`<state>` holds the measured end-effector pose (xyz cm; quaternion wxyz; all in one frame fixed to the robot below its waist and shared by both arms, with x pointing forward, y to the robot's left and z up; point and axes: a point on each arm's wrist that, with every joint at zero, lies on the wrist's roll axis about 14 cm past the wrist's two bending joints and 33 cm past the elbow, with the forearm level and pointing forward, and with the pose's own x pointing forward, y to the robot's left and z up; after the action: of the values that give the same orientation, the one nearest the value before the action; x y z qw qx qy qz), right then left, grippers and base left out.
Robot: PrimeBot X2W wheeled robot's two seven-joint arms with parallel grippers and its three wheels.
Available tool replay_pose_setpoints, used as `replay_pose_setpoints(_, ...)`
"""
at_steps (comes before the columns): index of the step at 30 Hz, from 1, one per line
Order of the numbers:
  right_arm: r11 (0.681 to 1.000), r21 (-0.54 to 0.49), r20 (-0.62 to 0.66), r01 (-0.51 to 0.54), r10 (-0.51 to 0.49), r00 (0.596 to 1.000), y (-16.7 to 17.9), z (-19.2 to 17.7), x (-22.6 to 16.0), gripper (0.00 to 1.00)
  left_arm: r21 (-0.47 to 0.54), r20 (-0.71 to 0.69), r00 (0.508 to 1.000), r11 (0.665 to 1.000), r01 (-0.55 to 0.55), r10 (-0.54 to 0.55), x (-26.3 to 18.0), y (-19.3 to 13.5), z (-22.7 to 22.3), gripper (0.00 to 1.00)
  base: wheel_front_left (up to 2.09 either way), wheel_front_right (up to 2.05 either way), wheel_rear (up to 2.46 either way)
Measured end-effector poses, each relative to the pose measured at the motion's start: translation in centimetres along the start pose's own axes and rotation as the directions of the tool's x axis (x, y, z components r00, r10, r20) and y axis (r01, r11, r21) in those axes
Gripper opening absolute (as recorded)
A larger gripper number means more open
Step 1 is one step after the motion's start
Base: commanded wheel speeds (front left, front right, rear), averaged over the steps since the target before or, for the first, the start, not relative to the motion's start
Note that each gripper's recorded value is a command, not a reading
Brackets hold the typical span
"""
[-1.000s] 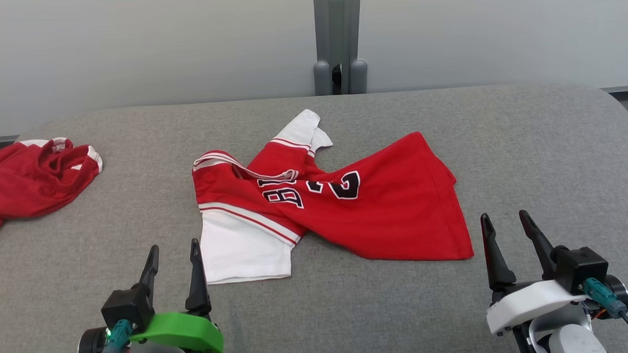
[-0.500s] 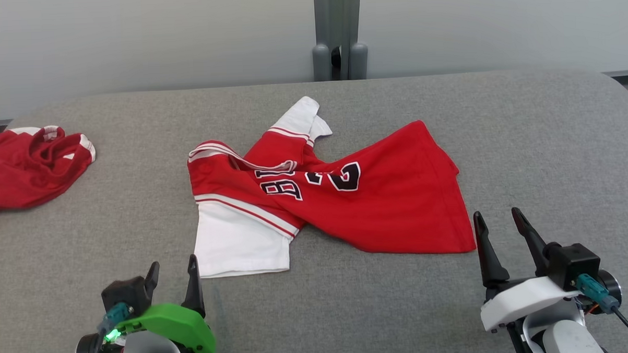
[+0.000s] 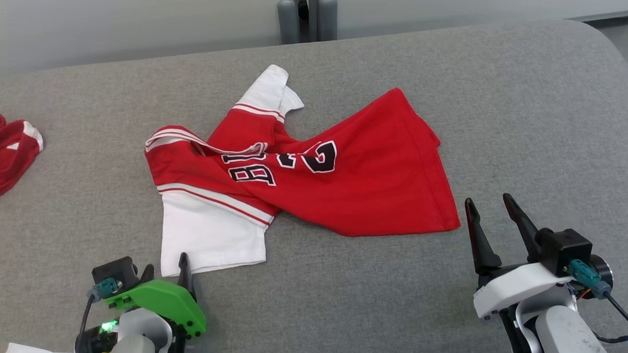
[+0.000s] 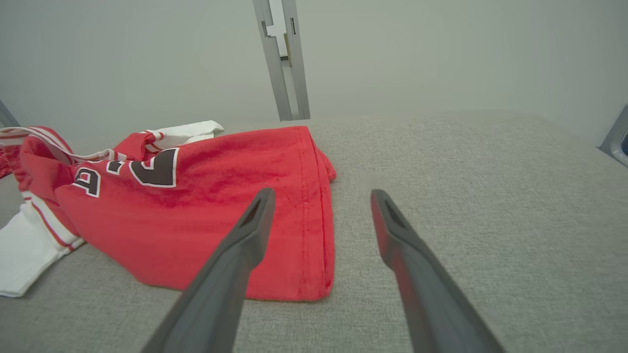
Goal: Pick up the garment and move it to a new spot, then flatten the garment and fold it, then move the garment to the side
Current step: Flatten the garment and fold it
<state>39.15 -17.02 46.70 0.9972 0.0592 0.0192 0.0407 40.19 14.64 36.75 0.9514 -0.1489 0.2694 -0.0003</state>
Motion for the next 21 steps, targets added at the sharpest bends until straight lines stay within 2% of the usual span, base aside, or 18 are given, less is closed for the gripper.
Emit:
replay_pose_setpoints(5, 1.000, -0.004, -0.024, 0.025, -0.025, 0.999, -0.9, -0.8, -0.2, 1.00, 0.018, -0.015, 1.000, 1.000, 0.019, -0.018, 1.1, -0.6, -0.3, 1.00, 0.00, 0.00, 0.00)
replay_pose_setpoints(7, 1.000, -0.004, -0.042, 0.029, -0.029, 0.999, -1.0, -1.3, -0.3, 1.00, 0.023, -0.014, 1.000, 0.999, 0.025, -0.025, 1.3, -0.9, -0.3, 0.43, 0.00, 0.00, 0.00)
replay_pose_setpoints(8, 1.000, -0.003, -0.054, 0.029, -0.029, 0.998, -1.0, -1.7, -0.4, 1.00, 0.026, -0.013, 1.000, 0.999, 0.027, -0.027, 1.3, -1.0, -0.2, 0.25, 0.00, 0.00, 0.00)
replay_pose_setpoints(9, 1.000, -0.001, -0.070, 0.028, -0.028, 0.997, -0.9, -2.2, -0.4, 1.00, 0.030, -0.013, 1.000, 0.999, 0.029, -0.029, 1.2, -1.0, -0.2, 0.01, 0.00, 0.00, 0.00)
replay_pose_setpoints(16, 0.999, 0.043, -0.183, 0.023, -0.015, 0.983, -0.5, -4.7, 0.9, 1.00, 0.047, 0.021, 0.999, 0.998, 0.047, -0.048, 0.7, -1.5, 0.3, 0.00, 0.00, 0.00, 0.00)
replay_pose_setpoints(21, 0.999, 0.037, -0.256, 0.017, -0.007, 0.967, -0.3, -6.0, 2.4, 1.00, 0.041, 0.063, 0.997, 0.998, 0.051, -0.054, 0.0, -1.6, 1.2, 0.00, 0.00, 0.00, 0.00)
